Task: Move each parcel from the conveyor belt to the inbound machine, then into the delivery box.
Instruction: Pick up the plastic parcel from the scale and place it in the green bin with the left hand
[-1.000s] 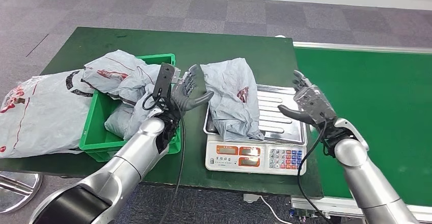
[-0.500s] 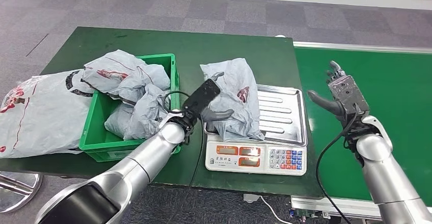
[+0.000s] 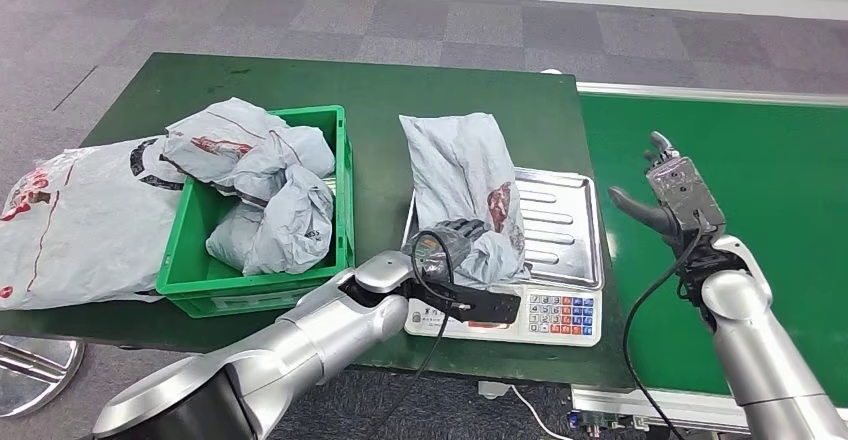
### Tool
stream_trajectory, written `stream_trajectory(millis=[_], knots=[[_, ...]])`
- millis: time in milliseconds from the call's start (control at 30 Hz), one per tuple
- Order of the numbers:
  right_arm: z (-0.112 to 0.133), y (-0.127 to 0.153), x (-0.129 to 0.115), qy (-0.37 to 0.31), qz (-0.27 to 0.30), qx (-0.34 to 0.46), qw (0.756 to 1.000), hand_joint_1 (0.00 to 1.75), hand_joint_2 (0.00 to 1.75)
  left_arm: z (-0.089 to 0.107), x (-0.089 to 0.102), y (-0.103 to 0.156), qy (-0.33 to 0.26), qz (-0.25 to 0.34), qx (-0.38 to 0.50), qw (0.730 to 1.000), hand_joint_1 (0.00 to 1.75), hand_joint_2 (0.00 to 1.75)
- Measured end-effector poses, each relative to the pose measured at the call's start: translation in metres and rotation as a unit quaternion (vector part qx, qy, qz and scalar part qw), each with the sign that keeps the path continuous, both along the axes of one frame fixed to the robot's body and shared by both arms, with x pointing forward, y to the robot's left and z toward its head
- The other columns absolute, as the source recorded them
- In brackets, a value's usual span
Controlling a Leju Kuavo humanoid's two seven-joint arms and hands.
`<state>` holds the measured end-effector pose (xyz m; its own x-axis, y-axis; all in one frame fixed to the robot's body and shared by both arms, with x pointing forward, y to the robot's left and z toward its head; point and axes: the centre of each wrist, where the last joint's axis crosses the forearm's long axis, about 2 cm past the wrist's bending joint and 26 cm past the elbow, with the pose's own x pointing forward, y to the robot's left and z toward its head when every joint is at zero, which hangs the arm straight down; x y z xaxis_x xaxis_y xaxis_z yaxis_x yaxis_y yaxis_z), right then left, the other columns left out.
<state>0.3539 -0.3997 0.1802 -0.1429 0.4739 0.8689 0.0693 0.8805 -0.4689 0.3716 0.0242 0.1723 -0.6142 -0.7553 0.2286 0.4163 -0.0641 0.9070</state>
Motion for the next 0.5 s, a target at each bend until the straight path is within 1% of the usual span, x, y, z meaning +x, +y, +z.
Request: stream_trajectory(millis=[100,200,367,500], knots=[[0.0017,0.0025,0.0000,-0.002,0.007,-0.005,1.000,0.00,1.75,0.0011,0.0023,0.0011,-0.007,-0.010,0.035,0.999,1.75,1.75],[0.0034,0.0043,-0.0001,-0.003,0.012,-0.009,1.000,0.00,1.75,0.0029,0.0045,0.0022,-0.014,-0.012,0.049,0.999,1.75,1.75],[0.0057,0.0060,-0.0001,-0.002,0.023,-0.011,1.000,0.00,1.75,0.0050,0.0076,0.0042,-0.025,-0.005,0.055,0.998,1.75,1.75],[0.0070,0.0072,0.0002,0.002,0.027,-0.017,0.999,0.00,1.75,0.0033,0.0066,0.0044,-0.039,-0.001,0.038,0.999,1.75,1.75]])
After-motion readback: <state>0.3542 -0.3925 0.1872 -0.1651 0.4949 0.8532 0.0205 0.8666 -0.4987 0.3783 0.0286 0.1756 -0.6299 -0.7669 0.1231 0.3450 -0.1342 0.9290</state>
